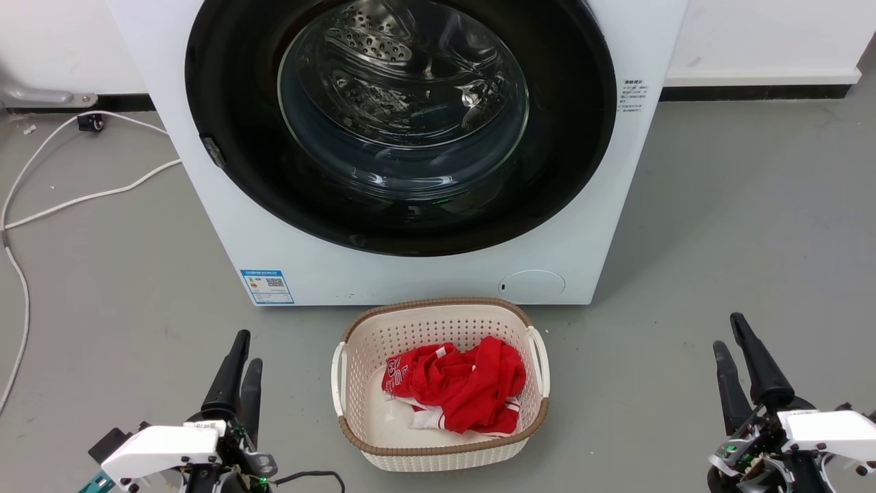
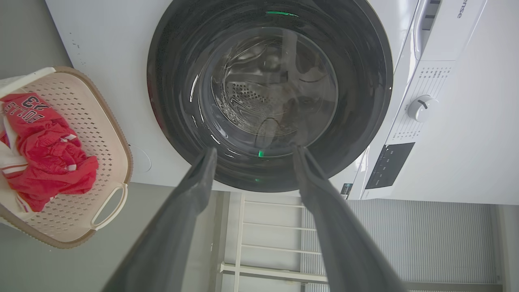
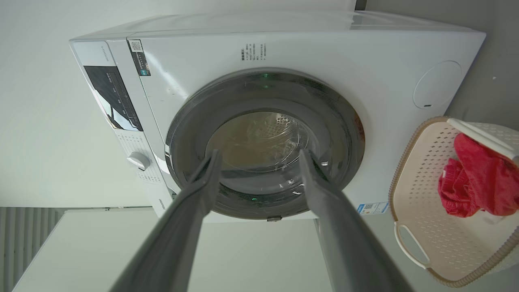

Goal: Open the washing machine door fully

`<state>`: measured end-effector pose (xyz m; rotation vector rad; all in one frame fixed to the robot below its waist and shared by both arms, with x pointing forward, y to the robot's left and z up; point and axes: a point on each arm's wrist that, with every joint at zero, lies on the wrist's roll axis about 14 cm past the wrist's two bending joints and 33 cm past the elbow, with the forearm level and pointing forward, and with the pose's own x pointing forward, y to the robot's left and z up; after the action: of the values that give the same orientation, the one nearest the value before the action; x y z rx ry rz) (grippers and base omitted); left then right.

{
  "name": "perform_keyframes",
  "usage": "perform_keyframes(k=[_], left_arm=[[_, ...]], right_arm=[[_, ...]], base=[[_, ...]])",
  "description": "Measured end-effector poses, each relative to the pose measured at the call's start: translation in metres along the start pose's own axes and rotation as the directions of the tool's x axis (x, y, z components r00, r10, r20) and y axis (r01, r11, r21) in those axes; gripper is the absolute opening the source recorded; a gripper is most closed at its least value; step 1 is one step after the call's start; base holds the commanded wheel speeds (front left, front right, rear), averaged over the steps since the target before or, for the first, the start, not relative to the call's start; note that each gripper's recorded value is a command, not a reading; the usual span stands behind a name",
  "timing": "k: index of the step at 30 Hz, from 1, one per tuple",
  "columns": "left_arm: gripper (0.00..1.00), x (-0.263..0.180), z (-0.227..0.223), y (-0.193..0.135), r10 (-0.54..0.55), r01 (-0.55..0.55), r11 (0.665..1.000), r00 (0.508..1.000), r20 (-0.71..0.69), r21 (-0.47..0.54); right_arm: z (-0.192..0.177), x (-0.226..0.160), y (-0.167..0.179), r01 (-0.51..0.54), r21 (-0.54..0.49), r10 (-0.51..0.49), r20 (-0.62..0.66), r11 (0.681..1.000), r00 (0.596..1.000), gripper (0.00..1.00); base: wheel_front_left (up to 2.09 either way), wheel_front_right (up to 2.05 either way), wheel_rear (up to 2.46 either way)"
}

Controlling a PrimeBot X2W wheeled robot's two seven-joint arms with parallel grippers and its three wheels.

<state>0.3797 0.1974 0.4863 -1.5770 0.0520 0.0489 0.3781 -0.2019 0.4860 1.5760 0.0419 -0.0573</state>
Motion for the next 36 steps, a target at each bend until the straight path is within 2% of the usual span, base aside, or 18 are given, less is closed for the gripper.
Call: perform_keyframes(k=[8,14,22,26,30,33,36], left_arm=[[1.00,0.002,-0.007,-0.009,-0.026,0.026,0.999,1.000,0.001,0.025],[1.00,0.003,-0.005,-0.019,-0.058,0.057,0.996,0.998,0.019,0.072],[1.00,0.005,-0.005,-0.037,-0.112,0.104,0.976,0.993,0.032,0.194],[1.00,0.005,-0.006,-0.047,-0.145,0.131,0.950,0.989,0.030,0.284],[1.00,0.006,-0.006,-0.058,-0.180,0.157,0.919,0.983,0.032,0.361],[1.00,0.006,-0.007,-0.066,-0.204,0.172,0.890,0.978,0.031,0.423],[1.00,0.006,-0.009,-0.071,-0.223,0.185,0.857,0.975,0.023,0.482]], right_arm=[[-0.002,0.001,0.011,-0.033,-0.005,0.033,0.016,0.999,0.999,1.00],[-0.003,-0.001,0.012,-0.036,-0.052,0.037,0.026,0.998,0.999,1.00],[-0.005,0.000,0.026,-0.072,-0.201,0.080,0.031,0.977,0.996,1.00],[-0.007,0.000,0.035,-0.096,-0.315,0.109,0.024,0.944,0.994,1.00],[-0.008,0.000,0.045,-0.120,-0.435,0.141,0.018,0.893,0.990,1.00],[-0.011,-0.001,0.052,-0.135,-0.522,0.163,0.008,0.842,0.987,1.00],[-0.015,-0.001,0.058,-0.148,-0.618,0.182,-0.008,0.772,0.983,1.00]], base=[[0.00,0.00,0.00],[0.00,0.00,0.00],[0.00,0.00,0.00],[0.00,0.00,0.00],[0.00,0.00,0.00],[0.00,0.00,0.00],[0.00,0.00,0.00]])
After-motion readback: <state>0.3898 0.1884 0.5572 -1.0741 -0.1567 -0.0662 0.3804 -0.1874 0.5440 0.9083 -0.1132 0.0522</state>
